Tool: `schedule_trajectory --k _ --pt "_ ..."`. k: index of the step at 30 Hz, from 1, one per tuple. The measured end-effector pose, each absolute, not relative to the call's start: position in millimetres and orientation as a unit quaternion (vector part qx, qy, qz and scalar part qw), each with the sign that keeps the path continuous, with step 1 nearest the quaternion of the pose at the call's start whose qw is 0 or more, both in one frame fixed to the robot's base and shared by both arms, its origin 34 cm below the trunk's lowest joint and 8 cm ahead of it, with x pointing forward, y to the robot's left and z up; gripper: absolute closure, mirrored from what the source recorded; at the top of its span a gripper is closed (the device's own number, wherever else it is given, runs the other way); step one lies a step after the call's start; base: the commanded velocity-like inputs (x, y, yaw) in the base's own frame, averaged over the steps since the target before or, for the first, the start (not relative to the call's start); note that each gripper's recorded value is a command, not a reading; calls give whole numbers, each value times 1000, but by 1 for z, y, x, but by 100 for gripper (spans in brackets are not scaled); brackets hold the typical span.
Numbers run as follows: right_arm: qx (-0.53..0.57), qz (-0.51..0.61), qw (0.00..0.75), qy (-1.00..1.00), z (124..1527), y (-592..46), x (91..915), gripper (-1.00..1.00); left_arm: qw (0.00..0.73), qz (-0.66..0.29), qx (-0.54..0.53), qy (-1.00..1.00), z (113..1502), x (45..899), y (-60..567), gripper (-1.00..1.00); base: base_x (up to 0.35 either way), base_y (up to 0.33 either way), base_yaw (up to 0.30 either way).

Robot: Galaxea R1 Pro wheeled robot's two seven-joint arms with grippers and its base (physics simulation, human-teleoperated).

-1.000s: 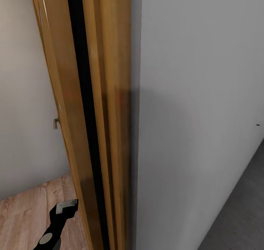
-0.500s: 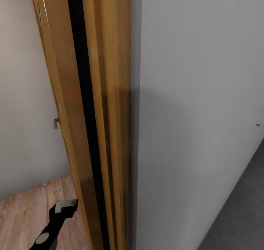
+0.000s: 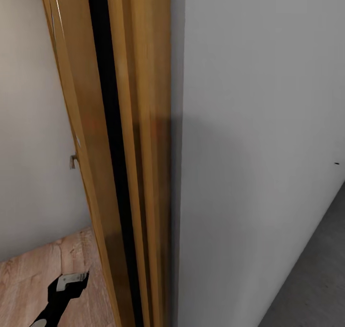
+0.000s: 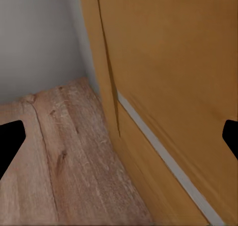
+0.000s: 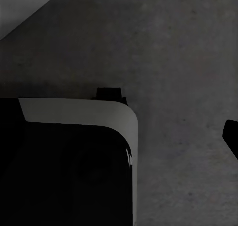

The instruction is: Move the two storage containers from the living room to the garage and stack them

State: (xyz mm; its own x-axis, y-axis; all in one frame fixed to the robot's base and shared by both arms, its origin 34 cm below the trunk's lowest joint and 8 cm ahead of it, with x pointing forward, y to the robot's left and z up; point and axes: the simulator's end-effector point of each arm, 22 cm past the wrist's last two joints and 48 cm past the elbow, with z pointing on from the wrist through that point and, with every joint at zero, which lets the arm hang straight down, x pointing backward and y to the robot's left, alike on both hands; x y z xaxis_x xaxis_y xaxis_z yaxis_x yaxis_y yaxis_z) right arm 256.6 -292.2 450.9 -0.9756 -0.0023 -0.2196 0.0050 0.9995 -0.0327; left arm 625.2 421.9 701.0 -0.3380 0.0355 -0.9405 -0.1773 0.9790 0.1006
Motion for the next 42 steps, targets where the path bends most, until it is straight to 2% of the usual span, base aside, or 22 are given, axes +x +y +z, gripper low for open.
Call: schedule_trajectory --k 21,42 --pt "1 -17 111 994 451 -292 257 -100 511 115 -53 850 639 565 450 -100 0 0 0" --pt "1 -17 110 994 451 -292 257 -100 504 131 -52 852 625 535 468 -100 0 0 0"
